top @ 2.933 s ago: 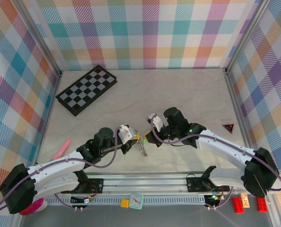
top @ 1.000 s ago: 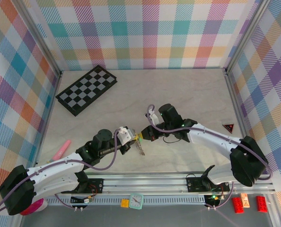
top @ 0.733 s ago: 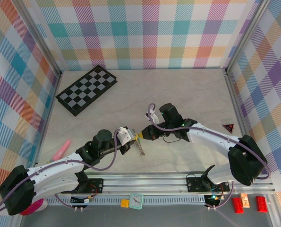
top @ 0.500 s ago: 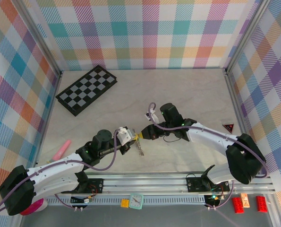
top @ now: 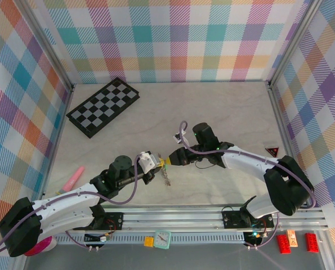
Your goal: Put the keys on the keyring
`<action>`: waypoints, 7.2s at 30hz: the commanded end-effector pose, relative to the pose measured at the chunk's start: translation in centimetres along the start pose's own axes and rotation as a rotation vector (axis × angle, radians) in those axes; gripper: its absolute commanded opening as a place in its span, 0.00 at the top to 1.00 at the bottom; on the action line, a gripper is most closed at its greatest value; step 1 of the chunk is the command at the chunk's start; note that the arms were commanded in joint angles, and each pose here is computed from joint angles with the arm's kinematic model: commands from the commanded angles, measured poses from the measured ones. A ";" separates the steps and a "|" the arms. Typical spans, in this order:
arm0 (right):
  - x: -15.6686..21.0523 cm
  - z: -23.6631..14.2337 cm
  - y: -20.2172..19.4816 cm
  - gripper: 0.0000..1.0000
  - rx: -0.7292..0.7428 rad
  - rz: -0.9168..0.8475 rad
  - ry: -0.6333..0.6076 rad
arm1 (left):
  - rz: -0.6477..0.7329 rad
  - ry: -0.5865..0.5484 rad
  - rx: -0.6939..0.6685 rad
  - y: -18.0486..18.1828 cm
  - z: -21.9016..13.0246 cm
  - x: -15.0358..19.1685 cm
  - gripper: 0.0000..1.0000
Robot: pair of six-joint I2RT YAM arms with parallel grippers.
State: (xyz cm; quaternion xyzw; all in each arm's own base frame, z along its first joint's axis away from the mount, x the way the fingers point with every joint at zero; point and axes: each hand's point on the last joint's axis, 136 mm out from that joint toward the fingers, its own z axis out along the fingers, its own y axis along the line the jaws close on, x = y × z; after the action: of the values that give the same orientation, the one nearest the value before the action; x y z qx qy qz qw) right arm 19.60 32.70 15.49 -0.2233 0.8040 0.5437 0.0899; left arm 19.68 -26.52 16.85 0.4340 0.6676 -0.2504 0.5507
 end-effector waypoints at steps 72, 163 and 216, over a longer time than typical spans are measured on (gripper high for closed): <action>1.9 -4.2 2.8 0.76 0.013 -0.921 -0.089 | -0.050 -0.335 0.278 -3.0 0.7 -5.7 1.00; 2.4 -3.5 4.5 0.60 0.038 -0.995 -0.064 | -0.105 -0.193 0.295 -2.8 0.2 -4.2 1.00; 2.6 -3.3 3.9 1.00 0.059 -0.979 -0.021 | -0.123 -0.247 0.324 -3.1 0.3 -4.6 0.81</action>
State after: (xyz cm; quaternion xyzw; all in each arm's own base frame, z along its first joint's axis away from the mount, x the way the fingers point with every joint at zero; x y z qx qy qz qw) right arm 16.26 30.07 17.71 -0.5517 0.6368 0.4140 0.3446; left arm 17.16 -29.58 18.11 0.4388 0.5970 -0.4356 0.5111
